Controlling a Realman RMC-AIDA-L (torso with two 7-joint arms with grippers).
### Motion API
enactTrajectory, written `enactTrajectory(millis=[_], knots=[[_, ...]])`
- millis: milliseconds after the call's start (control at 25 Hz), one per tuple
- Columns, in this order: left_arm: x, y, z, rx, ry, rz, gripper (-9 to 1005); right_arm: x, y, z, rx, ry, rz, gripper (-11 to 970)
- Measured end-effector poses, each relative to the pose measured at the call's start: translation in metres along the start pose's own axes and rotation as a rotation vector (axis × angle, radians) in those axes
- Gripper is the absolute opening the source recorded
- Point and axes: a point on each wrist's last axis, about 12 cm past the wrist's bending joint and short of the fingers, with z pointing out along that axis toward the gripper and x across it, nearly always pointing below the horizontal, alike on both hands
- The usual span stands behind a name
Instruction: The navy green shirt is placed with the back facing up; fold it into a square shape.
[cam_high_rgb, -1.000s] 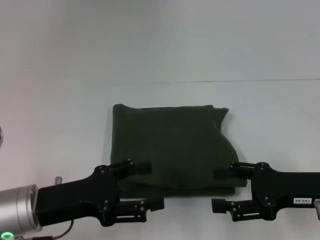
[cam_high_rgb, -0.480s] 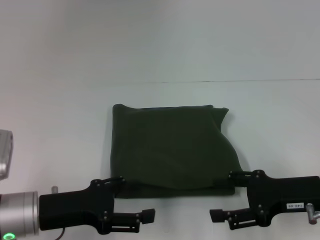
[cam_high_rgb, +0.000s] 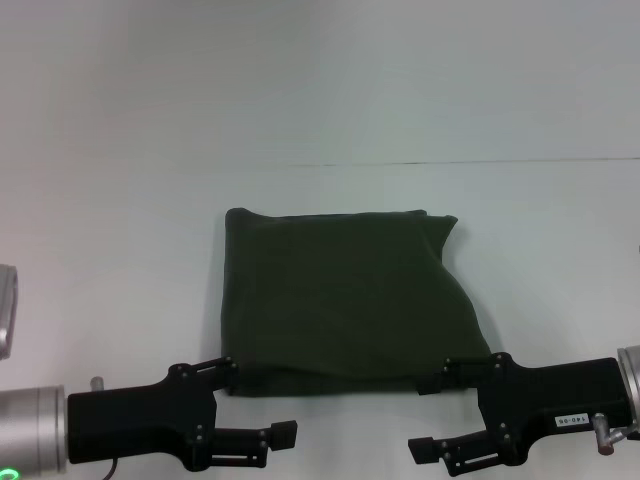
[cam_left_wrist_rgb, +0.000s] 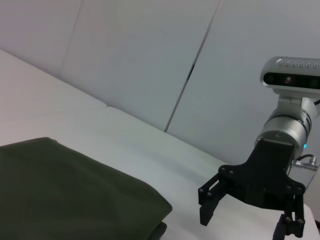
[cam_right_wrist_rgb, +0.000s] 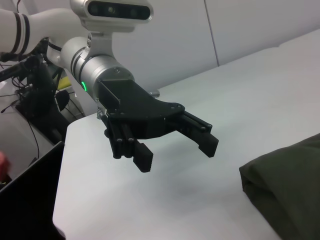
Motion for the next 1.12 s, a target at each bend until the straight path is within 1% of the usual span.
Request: enactTrajectory(millis=[1120], knots=[[-0.0019,-0.0009,-0.0007,0.013,-0.007,0.002,937,-0.0004,0.0005,0.0005,-0.007,-0.003,0.008,880]])
